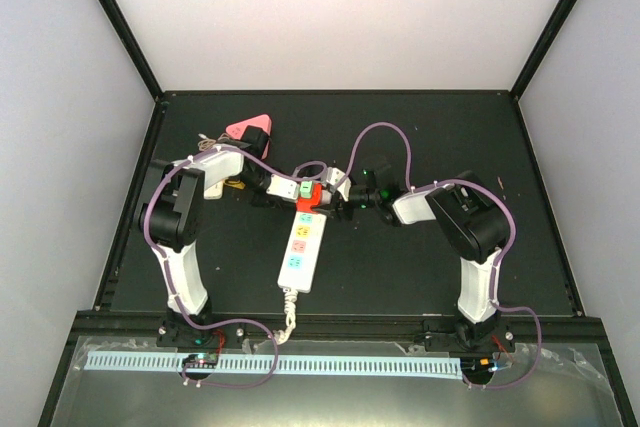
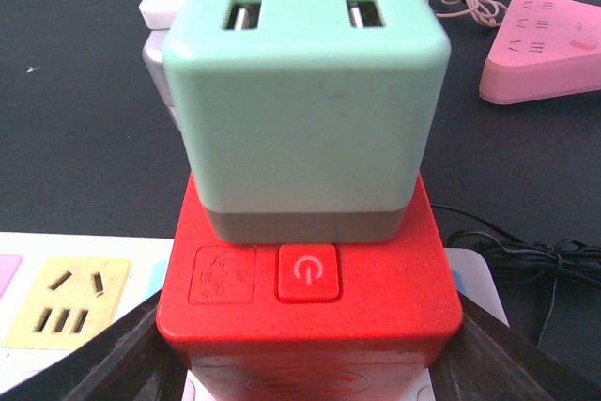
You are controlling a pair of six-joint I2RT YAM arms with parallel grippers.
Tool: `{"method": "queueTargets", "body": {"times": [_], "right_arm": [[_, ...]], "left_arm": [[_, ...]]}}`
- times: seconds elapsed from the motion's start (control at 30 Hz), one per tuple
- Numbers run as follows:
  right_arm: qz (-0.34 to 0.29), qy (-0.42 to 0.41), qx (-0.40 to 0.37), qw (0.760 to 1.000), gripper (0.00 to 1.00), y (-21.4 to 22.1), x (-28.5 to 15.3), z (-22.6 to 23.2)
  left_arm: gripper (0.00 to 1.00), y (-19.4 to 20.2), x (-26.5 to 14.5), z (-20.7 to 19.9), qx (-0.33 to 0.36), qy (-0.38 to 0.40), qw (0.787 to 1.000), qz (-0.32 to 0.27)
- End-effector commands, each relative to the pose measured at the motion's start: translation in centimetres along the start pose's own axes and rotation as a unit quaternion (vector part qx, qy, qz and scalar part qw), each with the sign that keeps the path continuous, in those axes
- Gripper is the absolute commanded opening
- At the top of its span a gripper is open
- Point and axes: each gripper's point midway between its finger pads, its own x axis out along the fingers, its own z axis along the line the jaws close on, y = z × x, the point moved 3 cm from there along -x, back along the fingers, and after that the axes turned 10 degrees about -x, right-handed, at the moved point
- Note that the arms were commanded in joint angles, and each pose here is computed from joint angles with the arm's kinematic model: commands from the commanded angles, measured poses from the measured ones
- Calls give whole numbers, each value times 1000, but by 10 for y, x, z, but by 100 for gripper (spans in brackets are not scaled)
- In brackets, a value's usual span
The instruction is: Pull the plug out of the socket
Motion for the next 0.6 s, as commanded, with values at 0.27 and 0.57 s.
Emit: {"method": "queueTargets", "body": {"times": [0.27, 0.57], "right_arm": [[27, -41, 11, 999, 1, 28, 4, 26], [40, -40, 14, 998, 1, 30, 2, 26]], "left_arm": [[29, 0, 2, 9, -38, 4, 999, 15], [23, 14, -4, 10, -46, 3, 999, 26]]}}
